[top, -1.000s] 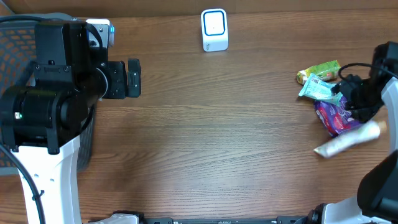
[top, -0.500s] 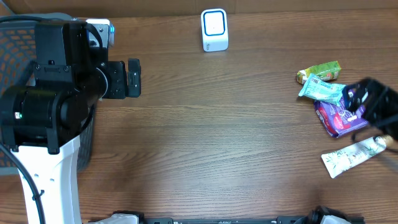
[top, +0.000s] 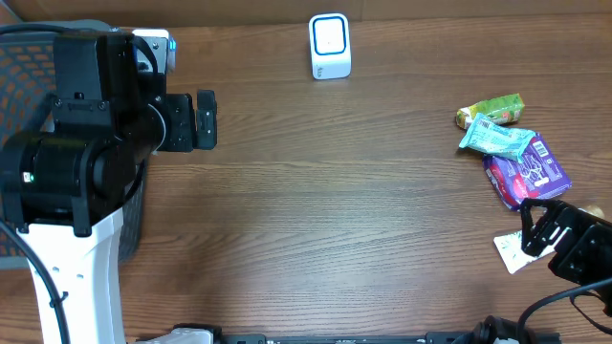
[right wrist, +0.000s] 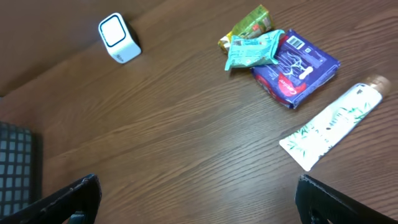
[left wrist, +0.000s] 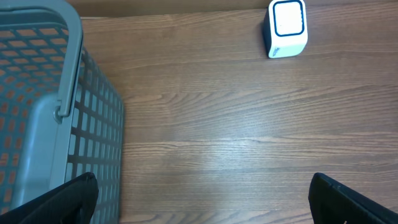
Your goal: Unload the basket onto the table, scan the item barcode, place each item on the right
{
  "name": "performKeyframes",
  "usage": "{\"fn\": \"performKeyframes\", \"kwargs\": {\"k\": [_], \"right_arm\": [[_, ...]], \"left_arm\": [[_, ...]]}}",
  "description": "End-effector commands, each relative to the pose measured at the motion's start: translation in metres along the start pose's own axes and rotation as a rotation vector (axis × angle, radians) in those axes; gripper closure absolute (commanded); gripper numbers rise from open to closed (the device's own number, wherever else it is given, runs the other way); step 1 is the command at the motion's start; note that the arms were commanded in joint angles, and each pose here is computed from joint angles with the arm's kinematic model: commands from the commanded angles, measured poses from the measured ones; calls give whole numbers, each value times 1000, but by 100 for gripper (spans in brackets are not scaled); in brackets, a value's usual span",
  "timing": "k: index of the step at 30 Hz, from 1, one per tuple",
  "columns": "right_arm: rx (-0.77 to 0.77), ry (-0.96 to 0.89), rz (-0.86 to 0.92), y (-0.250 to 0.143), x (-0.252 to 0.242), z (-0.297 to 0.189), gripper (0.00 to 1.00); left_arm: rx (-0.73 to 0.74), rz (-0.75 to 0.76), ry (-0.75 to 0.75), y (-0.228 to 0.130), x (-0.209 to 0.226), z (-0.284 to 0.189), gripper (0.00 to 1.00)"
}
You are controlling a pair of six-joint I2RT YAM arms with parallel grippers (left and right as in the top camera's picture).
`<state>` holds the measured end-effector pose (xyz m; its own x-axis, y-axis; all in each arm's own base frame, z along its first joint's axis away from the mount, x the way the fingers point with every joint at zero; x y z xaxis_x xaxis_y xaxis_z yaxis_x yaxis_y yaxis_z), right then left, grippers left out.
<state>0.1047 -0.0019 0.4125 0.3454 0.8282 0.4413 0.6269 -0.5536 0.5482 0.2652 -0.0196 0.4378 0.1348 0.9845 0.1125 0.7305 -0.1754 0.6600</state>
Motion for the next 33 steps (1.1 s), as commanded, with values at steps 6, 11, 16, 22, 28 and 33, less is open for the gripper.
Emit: {"fn": "performKeyframes", "kwargs": {"k": [6, 11, 16, 22, 28, 33], "right_arm": [[-86, -17, -278, 9, -2, 4, 0], [-179, 62, -405, -12, -6, 22, 0], [-367, 191, -475, -37, -14, 58, 0], [-555, 304, -422, -48, -23, 101, 0], [-678, 314, -483, -55, -34, 151, 0], [-756, 338, -485, -68, -46, 174, 0]], "left_arm": [[-10, 4, 6, 1, 1, -2, 0], [-10, 4, 6, 1, 1, -2, 0], [-10, 4, 6, 1, 1, -2, 0], [-10, 4, 6, 1, 1, -2, 1], [-10, 4, 6, 1, 1, -2, 0], [-10, 4, 6, 1, 1, -2, 0]]}}
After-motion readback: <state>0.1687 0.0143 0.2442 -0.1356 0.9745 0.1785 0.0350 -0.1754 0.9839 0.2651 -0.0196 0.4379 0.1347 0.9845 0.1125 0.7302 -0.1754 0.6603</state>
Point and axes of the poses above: each gripper's point midway between its finger pads, its own z axis out along the fingers, its own x axis along the line the jaws close on, y = z × x, the point moved 7 cm from there along -z, back along the fingers, and after that the axes turned 9 degrees about z, right-handed, at the moved point
